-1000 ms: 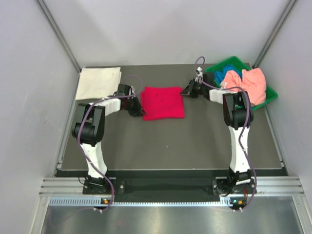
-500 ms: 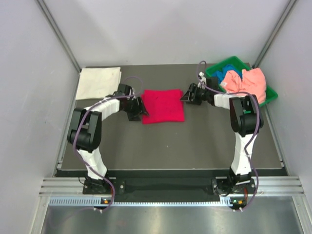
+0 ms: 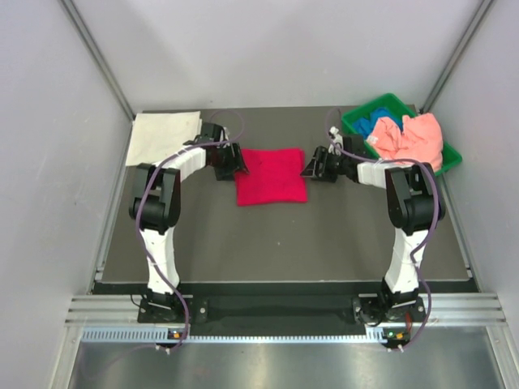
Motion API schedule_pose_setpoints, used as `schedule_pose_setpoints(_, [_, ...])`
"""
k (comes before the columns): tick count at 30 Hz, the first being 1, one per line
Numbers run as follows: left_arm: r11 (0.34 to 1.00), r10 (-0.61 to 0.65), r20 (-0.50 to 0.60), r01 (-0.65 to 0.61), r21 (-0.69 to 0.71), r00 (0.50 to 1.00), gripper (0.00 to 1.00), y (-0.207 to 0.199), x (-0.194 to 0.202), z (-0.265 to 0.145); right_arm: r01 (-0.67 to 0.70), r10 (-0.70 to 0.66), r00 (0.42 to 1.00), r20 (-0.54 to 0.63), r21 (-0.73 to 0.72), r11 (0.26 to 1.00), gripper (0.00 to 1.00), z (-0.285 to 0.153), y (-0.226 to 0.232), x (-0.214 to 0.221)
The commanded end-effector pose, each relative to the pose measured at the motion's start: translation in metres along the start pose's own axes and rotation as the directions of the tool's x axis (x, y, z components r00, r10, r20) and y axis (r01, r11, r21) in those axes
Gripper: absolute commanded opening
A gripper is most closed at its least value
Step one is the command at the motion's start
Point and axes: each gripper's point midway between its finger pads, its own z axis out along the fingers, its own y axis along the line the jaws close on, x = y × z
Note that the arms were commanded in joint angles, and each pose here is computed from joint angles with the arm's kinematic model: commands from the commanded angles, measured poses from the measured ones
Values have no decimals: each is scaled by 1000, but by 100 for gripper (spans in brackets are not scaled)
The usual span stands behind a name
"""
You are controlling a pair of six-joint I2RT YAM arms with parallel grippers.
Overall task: Fold and stack the t-shirts
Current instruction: Fold the tshirt
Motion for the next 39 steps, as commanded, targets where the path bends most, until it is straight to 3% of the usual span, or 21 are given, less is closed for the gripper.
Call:
schedule_pose_setpoints(1, [997, 38, 28, -36, -66, 999, 67, 14, -13, 9, 40, -40, 999, -8, 22, 999, 63, -2, 4, 9])
schedule_pose_setpoints(10, [998, 40, -3, -40, -45, 999, 58, 15, -11, 28, 17, -17, 1000, 0, 16, 1000, 63, -6, 5, 19])
schedule_pose_setpoints(13, [999, 38, -12, -38, -26, 999, 45, 13, -8, 32, 14, -14, 1000, 2, 12, 1000, 63, -6, 5, 21])
schedule_pose_setpoints(14, [999, 36, -13, -36, -15, 999, 34, 10, -8, 32, 14, -14, 1000, 4, 14, 1000, 64, -6, 6, 21])
schedule_pose_setpoints(16, [999, 33, -13, -33, 42, 999, 25, -2, -10, 29, 14, -14, 1000, 2, 12, 1000, 64, -5, 6, 22])
schedule_pose_setpoints(21, [989, 43, 60, -51, 139, 997, 0, -30, -29, 5, 17, -17, 1000, 0, -5, 1000, 64, -6, 14, 26])
schedule_pose_setpoints(25, [979, 55, 91, -72, 189, 994, 0, -43, -44, -10, 23, -23, 1000, 7, -8, 1000, 64, -13, 19, 30])
schedule_pose_setpoints(31, [990, 108, 163, -121, 77, 981, 0, -31, -61, -31, 37, -37, 999, 40, -5, 999, 65, -26, 26, 28])
schedule_pose_setpoints(34, [996, 88, 136, -87, -9, 987, 0, -16, -58, -32, 42, -42, 998, 51, -3, 999, 65, -30, 29, 24])
schedule_pose_setpoints(39, [1000, -19, 24, 19, -18, 1000, 0, -9, -28, -28, 42, -42, 998, 51, 2, 999, 65, -32, 31, 24])
